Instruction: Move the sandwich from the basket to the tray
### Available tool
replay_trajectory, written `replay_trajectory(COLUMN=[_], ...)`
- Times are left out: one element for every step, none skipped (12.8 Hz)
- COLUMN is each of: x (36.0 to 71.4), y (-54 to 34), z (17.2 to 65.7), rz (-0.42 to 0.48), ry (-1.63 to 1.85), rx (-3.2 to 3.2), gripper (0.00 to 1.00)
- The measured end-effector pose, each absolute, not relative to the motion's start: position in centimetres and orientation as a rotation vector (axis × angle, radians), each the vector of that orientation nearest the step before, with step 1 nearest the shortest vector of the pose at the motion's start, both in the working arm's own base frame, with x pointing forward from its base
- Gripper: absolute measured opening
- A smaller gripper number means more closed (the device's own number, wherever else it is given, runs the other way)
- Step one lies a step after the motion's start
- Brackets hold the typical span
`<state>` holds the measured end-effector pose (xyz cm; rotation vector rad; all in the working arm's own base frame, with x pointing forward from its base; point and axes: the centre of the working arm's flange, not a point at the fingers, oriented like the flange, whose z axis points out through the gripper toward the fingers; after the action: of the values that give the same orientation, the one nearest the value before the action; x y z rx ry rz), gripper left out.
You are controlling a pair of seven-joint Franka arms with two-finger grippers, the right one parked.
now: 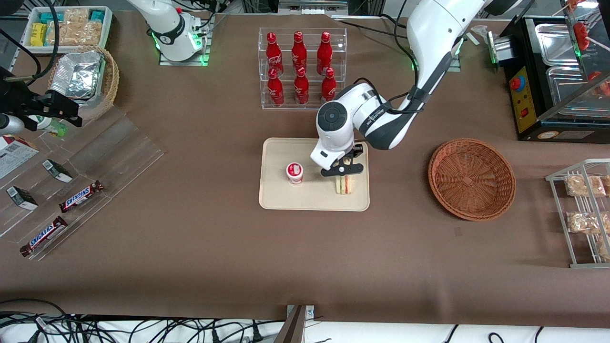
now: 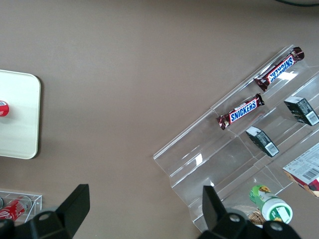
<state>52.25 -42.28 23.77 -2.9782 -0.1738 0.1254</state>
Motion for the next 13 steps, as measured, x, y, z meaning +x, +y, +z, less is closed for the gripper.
replay_trajectory(x=[52.3,52.5,52.8,53.5,54.2,54.8,55.3,55.9,56.6,57.8,59.2,60.5,61.6], y=[-42.3,-42.3,-42.4,-42.5,-42.4,-42.1,-41.8,-41.4,-40.6,-39.1,-37.0,-34.6,-32.0], z=[23.9,24.0,24.6,25.6,27.2,29.2,31.4,33.6,35.9,38.1,40.0,41.6,42.8], rz=[0.123,0.118,0.104,0.080,0.061,0.050,0.044,0.040,0.034,0.025,0.013,0.001,0.000], ry=[-0.178,-0.186,-0.203,-0.231,-0.262,-0.297,-0.331,-0.369,-0.411,-0.469,-0.537,-0.606,-0.672], rx=[-2.979,-2.982,-2.989,-2.999,-2.998,-2.984,-2.965,-2.944,-2.928,-2.924,-2.928,-2.930,-2.917], gripper=[0.42,0.52,0.63,0.73,0.84,0.95,1.00,1.00,1.00,1.00,1.00,1.00,1.00])
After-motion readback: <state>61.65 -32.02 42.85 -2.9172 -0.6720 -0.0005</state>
